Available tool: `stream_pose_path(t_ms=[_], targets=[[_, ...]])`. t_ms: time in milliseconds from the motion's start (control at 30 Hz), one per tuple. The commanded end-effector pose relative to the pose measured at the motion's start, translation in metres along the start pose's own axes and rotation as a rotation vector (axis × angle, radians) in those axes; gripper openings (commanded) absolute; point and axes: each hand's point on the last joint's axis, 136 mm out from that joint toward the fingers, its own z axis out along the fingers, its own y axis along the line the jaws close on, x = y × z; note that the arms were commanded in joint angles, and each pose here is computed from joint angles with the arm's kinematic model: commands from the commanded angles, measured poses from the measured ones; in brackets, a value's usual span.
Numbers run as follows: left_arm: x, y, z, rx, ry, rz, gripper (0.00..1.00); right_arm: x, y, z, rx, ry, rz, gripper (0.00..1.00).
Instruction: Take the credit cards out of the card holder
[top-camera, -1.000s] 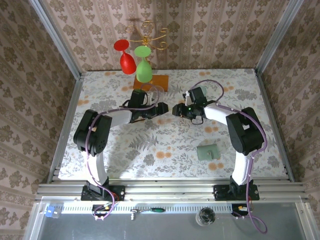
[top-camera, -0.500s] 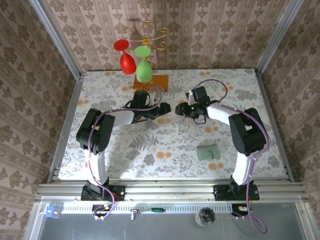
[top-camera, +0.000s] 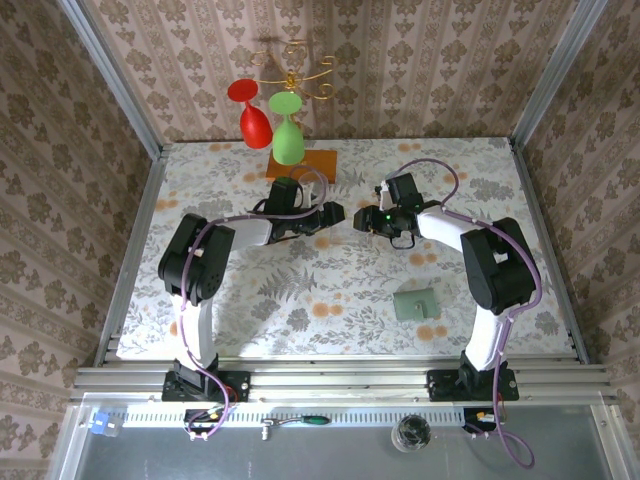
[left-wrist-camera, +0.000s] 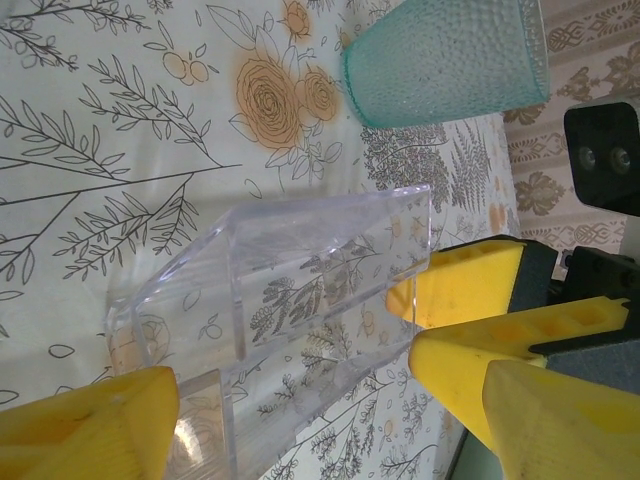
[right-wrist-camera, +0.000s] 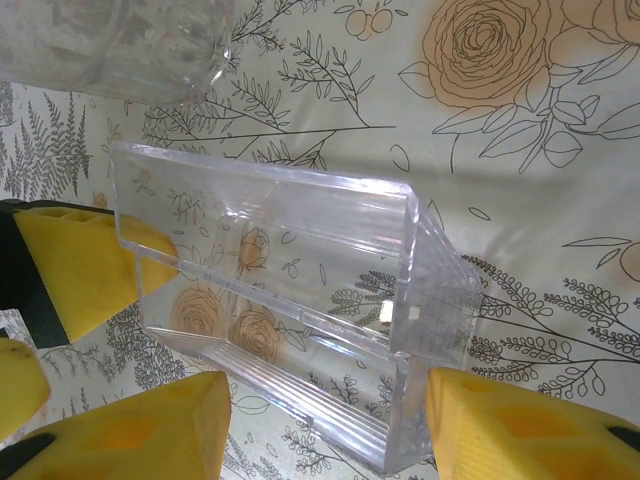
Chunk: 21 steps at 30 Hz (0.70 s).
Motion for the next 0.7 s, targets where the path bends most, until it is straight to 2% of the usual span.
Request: stream_pose_path(t_ms=[0, 667], targets=[[0.001, -0.0131, 0.0051, 0.05, 0.015, 0.012, 0.8, -0.0046, 0.0057, -0.0052, -0.014, -0.013, -0.021, 0.54], [0.0033, -0.0082, 0.0015, 0.034, 0.008, -0.002, 0.8, -0.0125, 0.0076, -0.003, -0.021, -0.02, -0.021, 0.54]])
